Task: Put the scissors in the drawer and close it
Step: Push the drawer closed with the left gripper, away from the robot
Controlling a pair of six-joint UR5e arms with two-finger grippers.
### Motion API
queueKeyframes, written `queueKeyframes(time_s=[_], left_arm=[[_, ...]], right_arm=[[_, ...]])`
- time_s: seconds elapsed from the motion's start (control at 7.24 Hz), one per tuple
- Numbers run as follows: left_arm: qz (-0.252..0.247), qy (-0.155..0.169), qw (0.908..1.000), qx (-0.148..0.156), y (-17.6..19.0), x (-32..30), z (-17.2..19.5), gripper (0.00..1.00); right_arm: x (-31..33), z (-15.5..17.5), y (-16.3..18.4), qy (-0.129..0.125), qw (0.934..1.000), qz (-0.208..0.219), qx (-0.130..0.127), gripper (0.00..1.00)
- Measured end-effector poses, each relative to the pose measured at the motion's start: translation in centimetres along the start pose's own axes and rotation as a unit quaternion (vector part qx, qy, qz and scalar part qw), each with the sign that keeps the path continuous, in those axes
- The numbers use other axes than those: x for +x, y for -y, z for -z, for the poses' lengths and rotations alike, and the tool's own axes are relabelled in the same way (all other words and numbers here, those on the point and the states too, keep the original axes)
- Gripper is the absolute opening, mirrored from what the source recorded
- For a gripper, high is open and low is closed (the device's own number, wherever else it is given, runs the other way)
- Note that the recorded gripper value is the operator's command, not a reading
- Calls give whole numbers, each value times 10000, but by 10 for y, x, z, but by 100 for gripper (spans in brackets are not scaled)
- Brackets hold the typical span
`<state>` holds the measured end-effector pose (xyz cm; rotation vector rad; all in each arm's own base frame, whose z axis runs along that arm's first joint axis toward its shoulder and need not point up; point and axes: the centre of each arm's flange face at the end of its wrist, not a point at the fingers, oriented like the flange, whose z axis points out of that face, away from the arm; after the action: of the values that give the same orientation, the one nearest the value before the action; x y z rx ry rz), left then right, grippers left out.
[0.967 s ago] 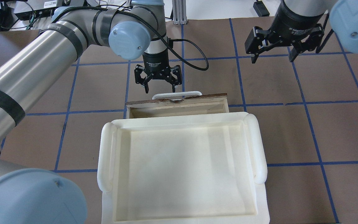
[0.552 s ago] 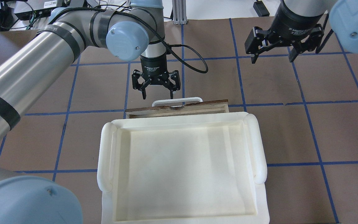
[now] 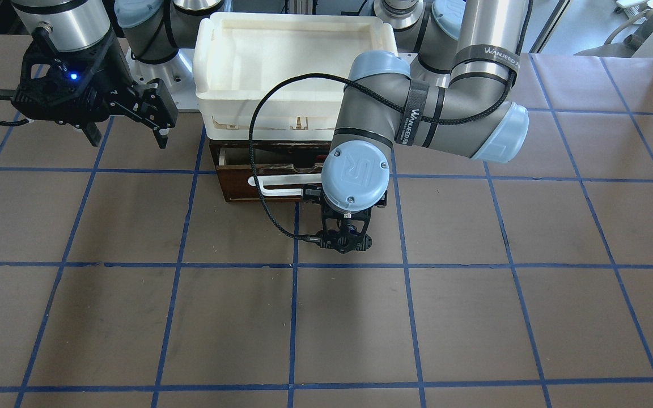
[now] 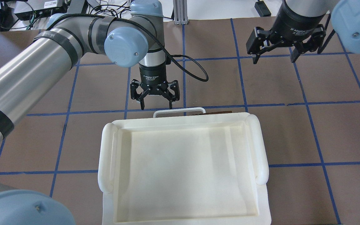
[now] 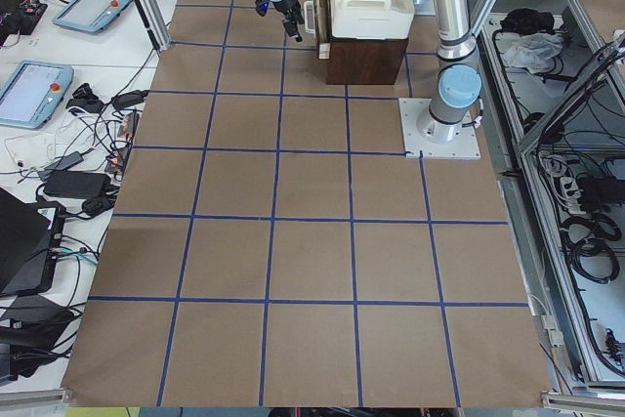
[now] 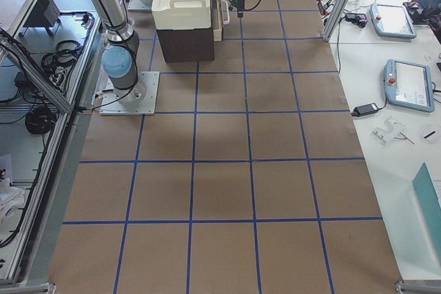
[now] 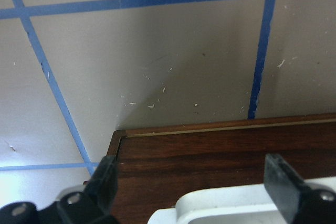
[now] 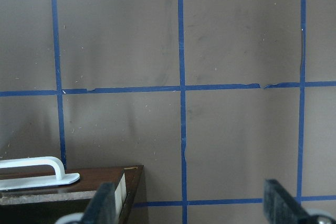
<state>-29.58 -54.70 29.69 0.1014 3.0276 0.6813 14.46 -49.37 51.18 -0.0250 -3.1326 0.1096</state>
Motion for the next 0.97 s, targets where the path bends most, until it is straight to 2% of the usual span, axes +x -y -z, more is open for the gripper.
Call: queueKeyframes(time_s=[0.97], left_arm=[[22, 89, 9990, -446, -21, -3, -5, 100]], right_arm=[[0, 0, 0, 0, 10000, -12, 0, 100]])
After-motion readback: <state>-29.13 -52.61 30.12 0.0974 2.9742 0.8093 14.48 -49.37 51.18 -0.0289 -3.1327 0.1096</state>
